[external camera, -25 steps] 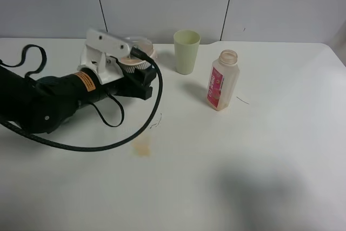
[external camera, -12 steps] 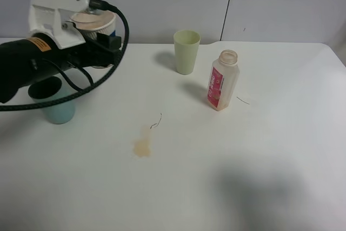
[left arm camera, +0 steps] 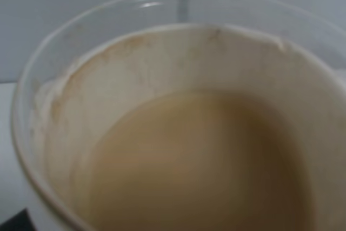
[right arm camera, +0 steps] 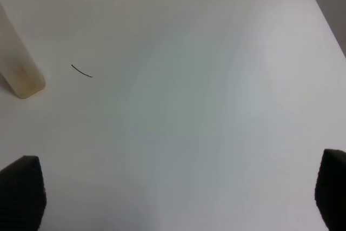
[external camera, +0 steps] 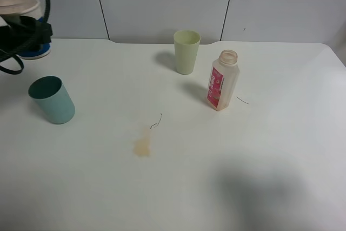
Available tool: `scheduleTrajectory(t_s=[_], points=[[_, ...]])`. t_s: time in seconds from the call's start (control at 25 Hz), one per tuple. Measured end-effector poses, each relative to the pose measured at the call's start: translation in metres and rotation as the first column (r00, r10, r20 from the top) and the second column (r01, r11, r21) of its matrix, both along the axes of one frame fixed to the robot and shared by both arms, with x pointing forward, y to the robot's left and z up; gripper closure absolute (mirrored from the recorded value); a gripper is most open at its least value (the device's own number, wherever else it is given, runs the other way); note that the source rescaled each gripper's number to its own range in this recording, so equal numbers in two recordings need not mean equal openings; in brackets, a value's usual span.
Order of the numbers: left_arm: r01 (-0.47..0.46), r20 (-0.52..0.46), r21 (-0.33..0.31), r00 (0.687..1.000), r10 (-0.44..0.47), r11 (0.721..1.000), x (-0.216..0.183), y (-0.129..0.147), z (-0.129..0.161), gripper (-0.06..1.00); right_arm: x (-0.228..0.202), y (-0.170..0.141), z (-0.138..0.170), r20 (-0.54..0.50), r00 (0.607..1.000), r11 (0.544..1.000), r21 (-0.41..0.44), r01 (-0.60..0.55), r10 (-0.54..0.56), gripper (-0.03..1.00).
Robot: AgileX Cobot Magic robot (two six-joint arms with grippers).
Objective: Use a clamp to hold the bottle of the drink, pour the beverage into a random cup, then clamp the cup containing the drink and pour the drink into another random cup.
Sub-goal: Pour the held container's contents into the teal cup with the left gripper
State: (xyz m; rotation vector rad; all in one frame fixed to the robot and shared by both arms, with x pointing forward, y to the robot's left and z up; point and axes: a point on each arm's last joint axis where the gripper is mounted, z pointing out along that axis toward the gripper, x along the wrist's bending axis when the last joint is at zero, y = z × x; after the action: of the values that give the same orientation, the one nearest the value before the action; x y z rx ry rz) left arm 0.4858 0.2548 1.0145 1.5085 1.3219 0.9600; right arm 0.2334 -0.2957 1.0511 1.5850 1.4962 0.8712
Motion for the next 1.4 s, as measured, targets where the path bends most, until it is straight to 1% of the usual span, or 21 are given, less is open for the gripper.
scheduleTrajectory(t_s=[0.2,0.32,0.48,0.56,0.64,0.72,0.76,0.84,0.88,0.92,1.12,1.16,1.32,1.4], points=[[-0.135,0.024,-0.012,0.990,0.135,0.991,-0.015,0.038,0.004,0.92,0.000,0.000,0.000,0.000,1.000,1.000,0.000,0.000,0.000,-0.03],[-0.193,0.023,-0.010,0.981,0.193,0.981,-0.024,0.052,0.001,0.92,0.000,0.000,0.000,0.000,1.000,1.000,0.000,0.000,0.000,-0.03],[-0.250,0.020,0.005,0.968,0.250,0.968,-0.034,0.065,-0.009,0.92,0.000,0.000,0.000,0.000,1.000,1.000,0.000,0.000,0.000,-0.03],[-0.268,0.043,0.021,0.963,0.267,0.963,-0.039,0.069,-0.015,0.92,0.000,0.000,0.000,0.000,1.000,1.000,0.000,0.000,0.000,-0.03],[-0.293,0.091,0.051,0.953,0.287,0.955,-0.049,0.073,-0.024,0.92,0.000,0.000,0.000,0.000,1.000,1.000,0.000,0.000,0.000,-0.03],[-0.306,0.115,0.073,0.948,0.297,0.949,-0.054,0.074,-0.028,0.92,0.000,0.000,0.000,0.000,1.000,1.000,0.000,0.000,0.000,-0.03],[-0.306,0.115,0.073,0.948,0.297,0.949,-0.054,0.074,-0.028,0.92,0.000,0.000,0.000,0.000,1.000,1.000,0.000,0.000,0.000,-0.03],[-0.309,0.121,0.106,0.948,0.296,0.945,-0.056,0.075,-0.031,0.92,0.000,0.000,0.000,0.000,1.000,1.000,0.000,0.000,0.000,-0.03],[-0.305,0.117,0.150,0.950,0.290,0.940,-0.055,0.076,-0.035,0.92,0.000,0.000,0.000,0.000,1.000,1.000,0.000,0.000,0.000,-0.03],[-0.305,0.117,0.150,0.950,0.290,0.940,-0.055,0.076,-0.035,0.92,0.000,0.000,0.000,0.000,1.000,1.000,0.000,0.000,0.000,-0.03],[-0.285,0.044,0.213,0.958,0.282,0.935,-0.047,0.077,-0.053,0.92,0.000,0.000,0.000,0.000,1.000,1.000,0.000,0.000,0.000,-0.03],[-0.285,0.044,0.213,0.958,0.282,0.935,-0.047,0.077,-0.053,0.92,0.000,0.000,0.000,0.000,1.000,1.000,0.000,0.000,0.000,-0.03],[-0.246,0.017,0.266,0.968,0.251,0.932,-0.042,0.073,-0.062,0.92,0.000,0.000,0.000,0.000,1.000,1.000,0.000,0.000,0.000,-0.03],[-0.217,0.003,0.311,0.974,0.227,0.925,-0.040,0.069,-0.067,0.92,0.000,0.000,0.000,0.000,1.000,1.000,0.000,0.000,0.000,-0.03]])
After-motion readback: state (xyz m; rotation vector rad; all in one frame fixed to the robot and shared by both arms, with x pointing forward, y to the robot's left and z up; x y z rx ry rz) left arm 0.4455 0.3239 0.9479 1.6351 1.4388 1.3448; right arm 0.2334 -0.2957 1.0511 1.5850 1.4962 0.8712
